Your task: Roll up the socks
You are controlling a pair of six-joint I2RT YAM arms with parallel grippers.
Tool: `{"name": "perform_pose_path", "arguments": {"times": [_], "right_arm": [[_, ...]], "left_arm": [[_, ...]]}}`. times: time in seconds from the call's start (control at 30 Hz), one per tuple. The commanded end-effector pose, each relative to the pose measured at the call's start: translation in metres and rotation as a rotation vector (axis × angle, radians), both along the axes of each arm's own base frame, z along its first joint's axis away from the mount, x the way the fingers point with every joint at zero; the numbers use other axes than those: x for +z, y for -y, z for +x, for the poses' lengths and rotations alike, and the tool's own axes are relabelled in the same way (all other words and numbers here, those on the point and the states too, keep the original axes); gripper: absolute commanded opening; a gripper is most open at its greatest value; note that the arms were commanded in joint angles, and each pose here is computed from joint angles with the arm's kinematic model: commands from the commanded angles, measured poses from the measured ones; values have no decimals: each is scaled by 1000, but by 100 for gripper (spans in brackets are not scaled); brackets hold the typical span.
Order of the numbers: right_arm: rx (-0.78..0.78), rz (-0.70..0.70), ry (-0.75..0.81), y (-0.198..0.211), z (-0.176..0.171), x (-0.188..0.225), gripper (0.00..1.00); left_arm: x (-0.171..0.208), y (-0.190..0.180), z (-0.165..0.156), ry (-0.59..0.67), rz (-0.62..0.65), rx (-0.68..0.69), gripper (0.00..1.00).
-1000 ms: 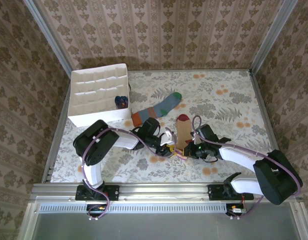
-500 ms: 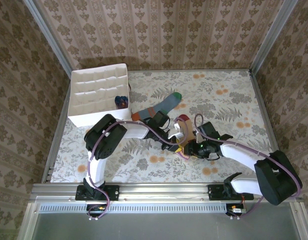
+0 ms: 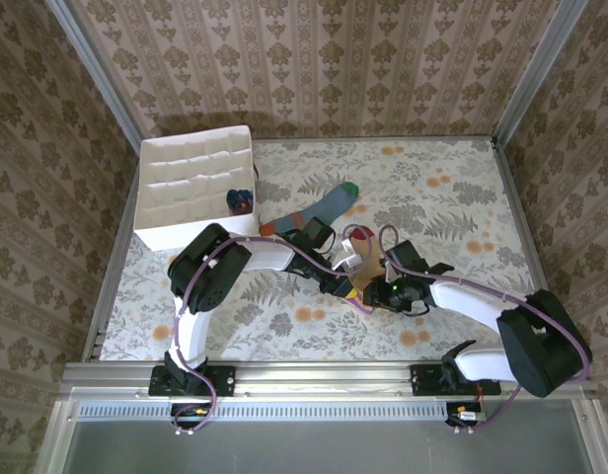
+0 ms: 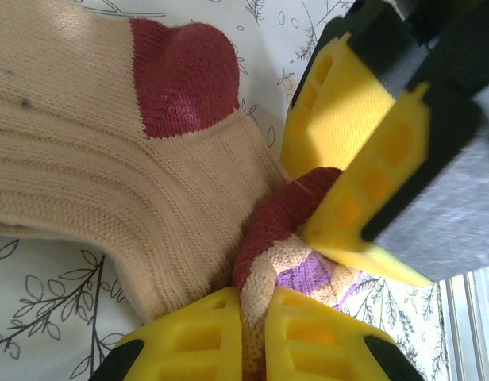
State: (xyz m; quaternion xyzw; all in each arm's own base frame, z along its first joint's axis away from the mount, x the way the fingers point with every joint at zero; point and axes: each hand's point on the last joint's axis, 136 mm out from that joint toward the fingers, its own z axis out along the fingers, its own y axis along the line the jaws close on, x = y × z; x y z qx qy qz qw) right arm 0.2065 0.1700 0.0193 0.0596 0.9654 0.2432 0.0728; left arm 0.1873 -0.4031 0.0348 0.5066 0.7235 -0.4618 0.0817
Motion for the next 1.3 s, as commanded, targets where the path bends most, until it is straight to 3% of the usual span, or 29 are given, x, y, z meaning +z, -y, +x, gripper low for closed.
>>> {"name": "perform_pose_path", "arguments": {"times": [0.0,0.1,0.2,0.37,0.57,0.83,0.97,1.27], "right_arm": [[-4,-77,-18,5,2,-12,22],[5,-121,-65,11,-4,-26,9],[27,-149,-89,14,-7,-30,5],[75,-177,-156,14,-15,-40,3],[100,-168,-201,12,-21,-46,3],[128,-186,-228,14,-25,-47,3],[138,-186,-239,13,-25,-48,3],[173,-176,-252,9,-26,-45,3]], "left_arm": [[-29,-23,-6,-1,127,44,2],[-20,-27,-5,73,100,26,10],[-6,-31,-4,173,51,-10,16],[24,-39,-3,400,-76,-87,22],[42,-44,-1,654,-143,-168,27],[41,-40,-8,1008,-123,-293,30],[37,-37,-12,1090,-112,-339,30],[5,-35,-12,1089,-21,-443,29]]}}
